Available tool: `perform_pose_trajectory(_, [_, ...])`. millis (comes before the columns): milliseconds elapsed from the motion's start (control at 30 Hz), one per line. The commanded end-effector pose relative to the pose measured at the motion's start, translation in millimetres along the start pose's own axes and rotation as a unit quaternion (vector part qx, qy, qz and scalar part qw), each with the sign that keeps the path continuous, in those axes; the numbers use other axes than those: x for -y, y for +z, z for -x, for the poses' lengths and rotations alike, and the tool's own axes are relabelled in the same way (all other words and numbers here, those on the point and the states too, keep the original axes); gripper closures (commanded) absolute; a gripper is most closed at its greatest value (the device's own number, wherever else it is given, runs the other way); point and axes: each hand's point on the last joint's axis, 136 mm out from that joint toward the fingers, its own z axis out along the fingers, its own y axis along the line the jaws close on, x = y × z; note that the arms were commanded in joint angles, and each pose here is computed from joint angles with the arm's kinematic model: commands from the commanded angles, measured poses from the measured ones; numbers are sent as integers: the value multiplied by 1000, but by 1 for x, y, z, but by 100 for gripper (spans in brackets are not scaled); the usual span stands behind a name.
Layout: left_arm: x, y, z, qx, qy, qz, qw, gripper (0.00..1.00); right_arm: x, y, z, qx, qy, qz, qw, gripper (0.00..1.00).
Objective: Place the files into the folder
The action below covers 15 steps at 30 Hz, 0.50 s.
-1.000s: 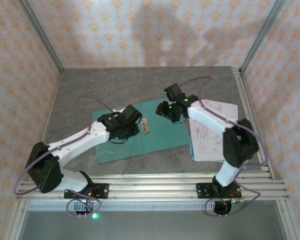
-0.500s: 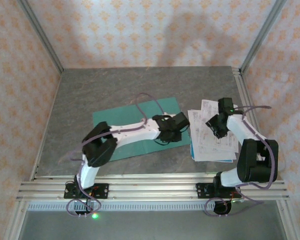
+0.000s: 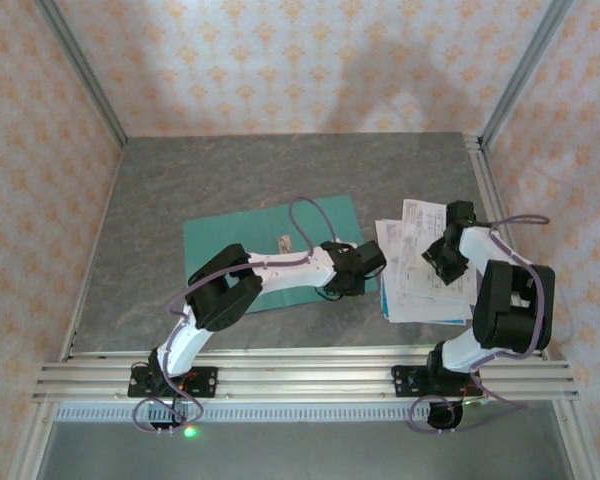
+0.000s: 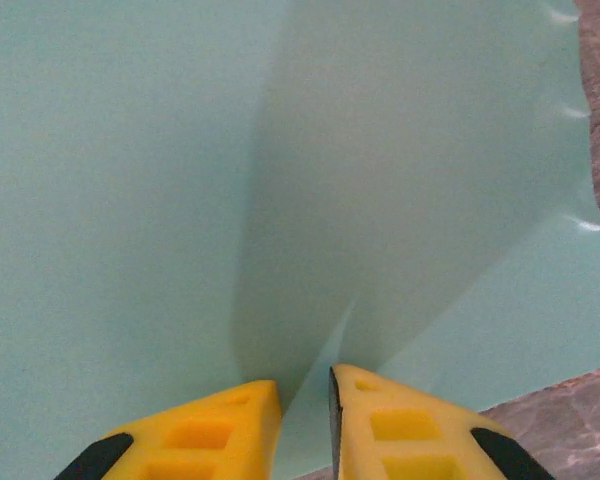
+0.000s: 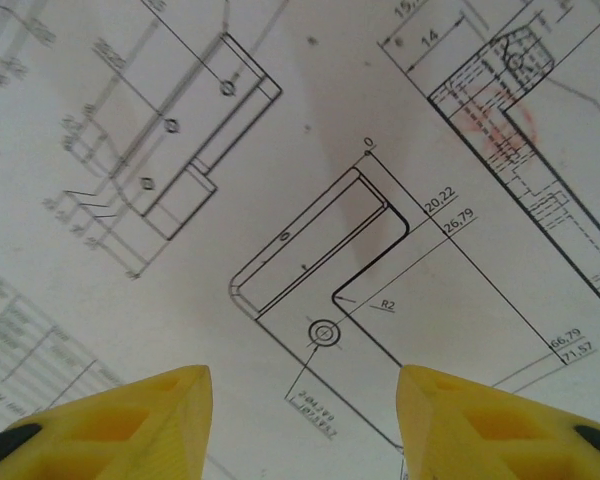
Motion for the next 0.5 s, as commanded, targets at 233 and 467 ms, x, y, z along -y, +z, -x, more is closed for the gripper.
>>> perform_pose_trajectory(233, [-14, 22, -28, -26, 42, 46, 998, 79, 19, 24, -19, -31, 13, -26, 999, 49])
perform_pose_trajectory(467, [-1, 29, -36, -29, 48, 41, 998, 79, 23, 33, -28, -47, 23, -24, 998, 50])
